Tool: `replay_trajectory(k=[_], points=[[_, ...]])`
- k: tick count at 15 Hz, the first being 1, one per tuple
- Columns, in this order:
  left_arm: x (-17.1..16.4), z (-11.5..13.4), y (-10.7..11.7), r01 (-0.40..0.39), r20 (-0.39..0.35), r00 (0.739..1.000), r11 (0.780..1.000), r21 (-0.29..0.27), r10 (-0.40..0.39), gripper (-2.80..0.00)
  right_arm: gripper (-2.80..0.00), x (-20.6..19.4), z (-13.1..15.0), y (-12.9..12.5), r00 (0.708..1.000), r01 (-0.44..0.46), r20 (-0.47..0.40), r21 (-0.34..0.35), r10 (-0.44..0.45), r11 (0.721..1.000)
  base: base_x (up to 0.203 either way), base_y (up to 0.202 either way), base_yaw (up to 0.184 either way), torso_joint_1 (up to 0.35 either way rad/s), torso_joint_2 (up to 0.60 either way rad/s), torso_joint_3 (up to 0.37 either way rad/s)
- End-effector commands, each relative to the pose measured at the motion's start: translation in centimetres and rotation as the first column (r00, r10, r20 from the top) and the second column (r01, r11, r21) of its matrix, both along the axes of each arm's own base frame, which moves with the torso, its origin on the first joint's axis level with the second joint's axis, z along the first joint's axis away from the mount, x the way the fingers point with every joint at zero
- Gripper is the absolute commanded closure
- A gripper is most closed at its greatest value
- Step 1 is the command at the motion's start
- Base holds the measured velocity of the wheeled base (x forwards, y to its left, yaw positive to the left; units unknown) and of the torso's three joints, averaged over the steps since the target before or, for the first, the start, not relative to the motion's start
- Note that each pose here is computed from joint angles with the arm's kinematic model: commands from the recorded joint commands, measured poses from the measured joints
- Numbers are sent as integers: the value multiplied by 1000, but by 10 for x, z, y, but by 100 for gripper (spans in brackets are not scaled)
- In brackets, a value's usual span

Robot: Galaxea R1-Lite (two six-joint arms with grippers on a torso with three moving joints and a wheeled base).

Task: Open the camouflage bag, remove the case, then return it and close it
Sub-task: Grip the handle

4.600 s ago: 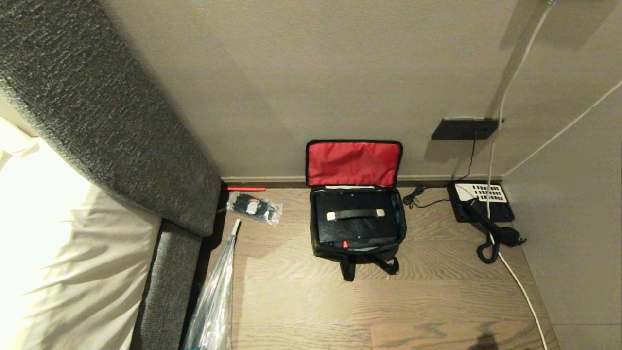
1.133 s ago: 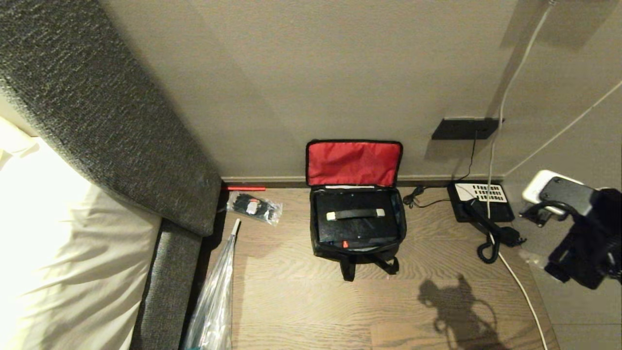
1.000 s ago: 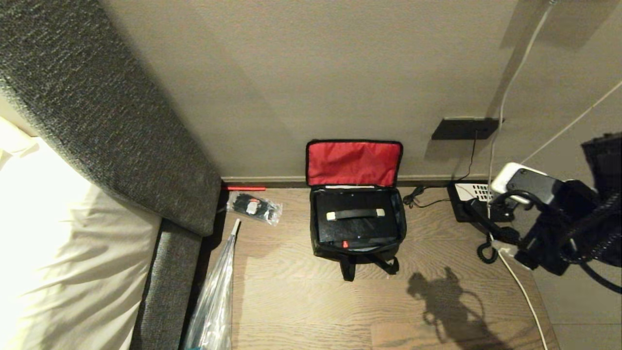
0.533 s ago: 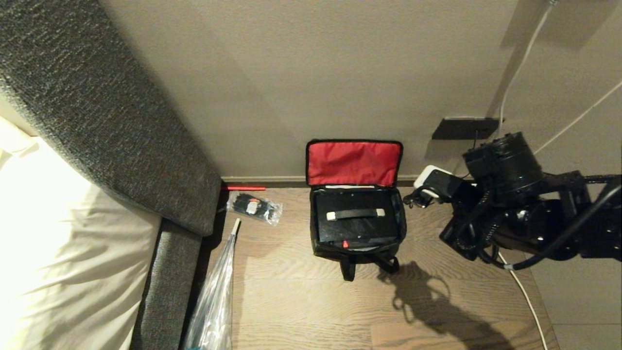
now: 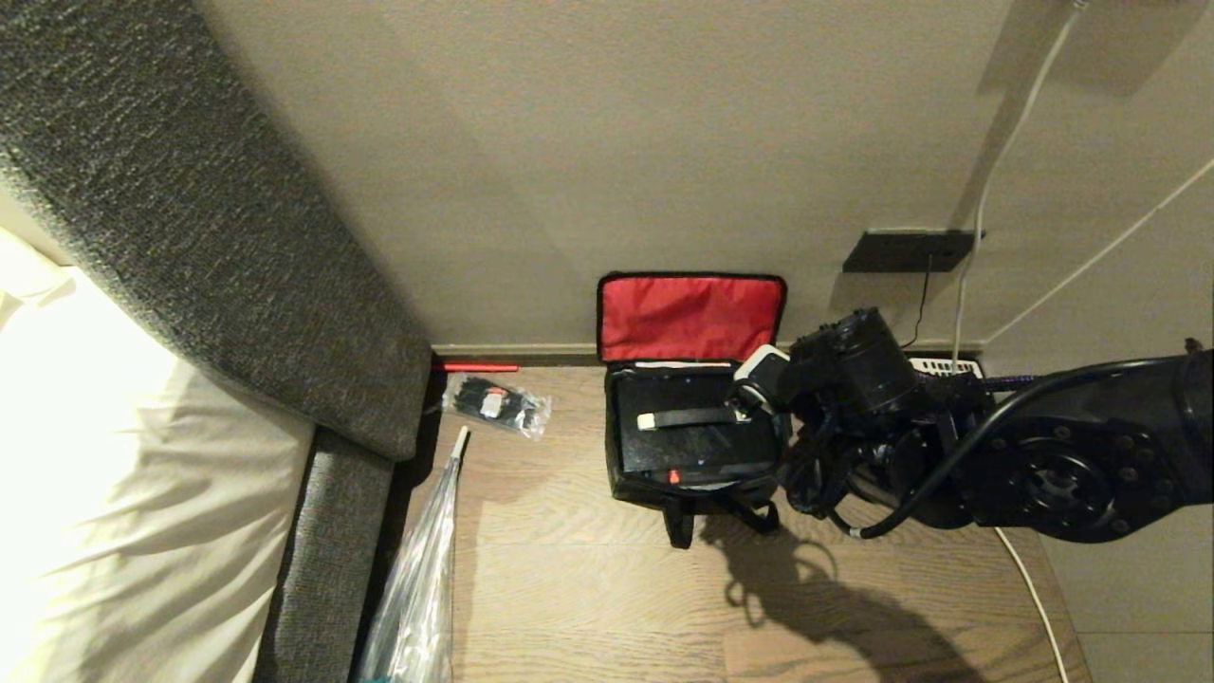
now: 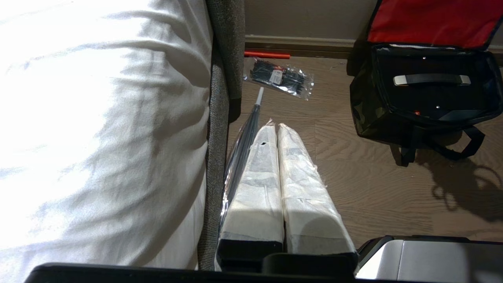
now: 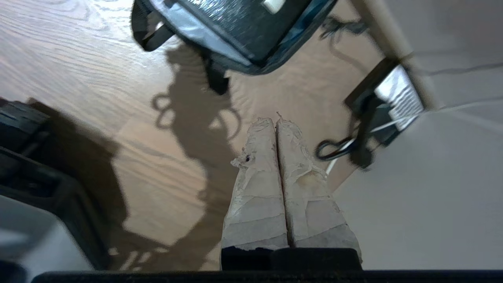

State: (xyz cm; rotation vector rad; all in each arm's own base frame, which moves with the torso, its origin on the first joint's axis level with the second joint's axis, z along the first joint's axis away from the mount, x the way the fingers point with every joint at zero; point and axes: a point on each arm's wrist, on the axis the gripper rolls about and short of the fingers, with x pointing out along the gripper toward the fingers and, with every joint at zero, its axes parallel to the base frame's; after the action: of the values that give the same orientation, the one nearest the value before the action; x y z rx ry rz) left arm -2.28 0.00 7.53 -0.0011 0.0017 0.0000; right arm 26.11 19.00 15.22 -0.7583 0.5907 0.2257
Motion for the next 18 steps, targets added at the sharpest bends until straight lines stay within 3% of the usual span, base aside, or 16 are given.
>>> replay_trajectory(k=[1,18], points=[[0,0,0,0,0,1000,1000,0,0,0,0,1,-6,3,1000,-3,-14,-10,2,1000,0,0,0,0,0,0],[0,1,0,0,2,1000,1000,8,0,0,0,-1,-11,1,999,33,-10,-34,-33,999,0,0,0,0,0,0]])
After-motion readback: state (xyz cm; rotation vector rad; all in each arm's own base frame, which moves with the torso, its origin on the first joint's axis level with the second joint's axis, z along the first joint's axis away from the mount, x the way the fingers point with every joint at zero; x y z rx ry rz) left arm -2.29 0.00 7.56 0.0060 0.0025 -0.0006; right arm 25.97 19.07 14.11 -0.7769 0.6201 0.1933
